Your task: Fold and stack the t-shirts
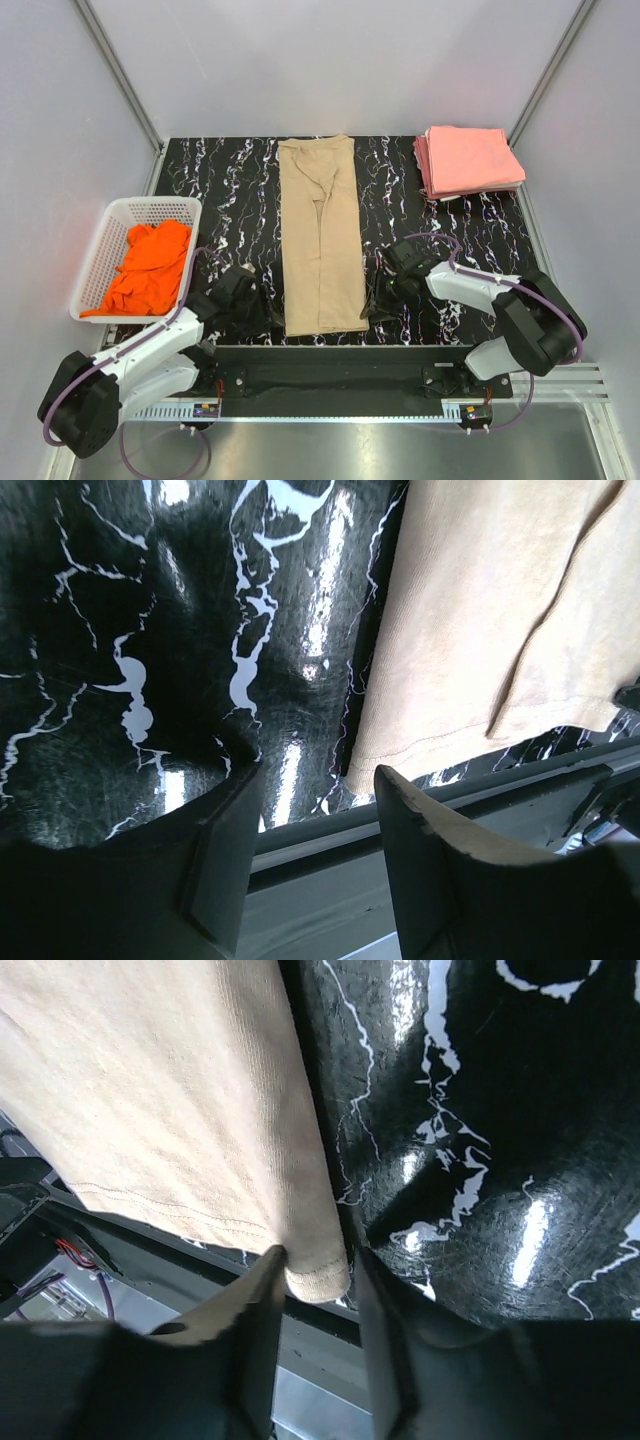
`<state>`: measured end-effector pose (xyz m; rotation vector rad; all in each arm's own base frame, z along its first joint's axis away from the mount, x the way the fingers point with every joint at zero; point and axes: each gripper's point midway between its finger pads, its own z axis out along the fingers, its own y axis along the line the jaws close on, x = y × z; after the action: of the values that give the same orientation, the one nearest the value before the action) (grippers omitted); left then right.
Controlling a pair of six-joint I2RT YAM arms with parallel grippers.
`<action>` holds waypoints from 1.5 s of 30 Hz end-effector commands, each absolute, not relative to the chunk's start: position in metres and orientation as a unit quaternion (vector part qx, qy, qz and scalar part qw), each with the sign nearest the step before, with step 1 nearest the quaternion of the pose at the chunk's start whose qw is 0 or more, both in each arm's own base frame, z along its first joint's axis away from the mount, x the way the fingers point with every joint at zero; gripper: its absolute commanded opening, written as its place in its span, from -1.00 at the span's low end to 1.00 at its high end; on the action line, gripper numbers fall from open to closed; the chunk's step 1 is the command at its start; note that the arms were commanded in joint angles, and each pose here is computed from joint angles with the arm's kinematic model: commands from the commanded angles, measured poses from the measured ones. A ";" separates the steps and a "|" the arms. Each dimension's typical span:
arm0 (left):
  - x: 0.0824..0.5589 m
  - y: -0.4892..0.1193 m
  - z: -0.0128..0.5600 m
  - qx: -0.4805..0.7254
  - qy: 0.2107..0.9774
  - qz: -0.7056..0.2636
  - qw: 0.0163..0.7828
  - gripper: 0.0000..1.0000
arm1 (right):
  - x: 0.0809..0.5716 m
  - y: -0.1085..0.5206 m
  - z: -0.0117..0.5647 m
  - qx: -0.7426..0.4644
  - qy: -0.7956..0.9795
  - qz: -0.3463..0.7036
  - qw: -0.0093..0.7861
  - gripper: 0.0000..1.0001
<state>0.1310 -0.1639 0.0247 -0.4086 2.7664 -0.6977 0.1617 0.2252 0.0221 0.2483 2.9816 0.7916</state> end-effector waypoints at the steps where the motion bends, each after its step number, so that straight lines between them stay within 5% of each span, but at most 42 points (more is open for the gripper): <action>1: 0.132 -0.172 0.026 -0.147 0.944 -0.264 0.133 0.08 | 0.164 0.228 0.018 0.079 0.962 0.258 0.035 -0.23; 8: 0.127 -0.175 0.018 -0.160 0.941 -0.270 0.126 0.02 | 0.157 0.230 0.013 0.078 0.961 0.264 0.020 -0.41; 24: 0.125 -0.182 0.011 -0.149 0.948 -0.258 0.116 -0.23 | 0.147 0.226 0.009 0.086 0.961 0.264 0.013 -0.39; 28: 0.127 -0.187 0.013 -0.143 0.945 -0.267 0.123 -0.47 | 0.149 0.227 0.010 0.086 0.960 0.267 0.017 -0.59; 32: 0.132 -0.189 0.014 -0.140 0.942 -0.273 0.138 -0.98 | 0.148 0.226 0.010 0.087 0.960 0.267 0.017 -0.80; 37: 0.132 -0.191 0.031 -0.136 0.935 -0.289 0.156 -1.00 | 0.143 0.228 0.021 0.098 0.953 0.286 0.013 -1.00; 45: 0.141 -0.187 0.086 -0.129 0.925 -0.295 0.201 -1.00 | 0.148 0.227 0.061 0.109 0.947 0.299 0.052 -1.00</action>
<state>0.1275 -0.1868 0.0574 -0.3821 2.6588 -0.8404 0.1430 0.2260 0.0410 0.3206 2.9135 0.9221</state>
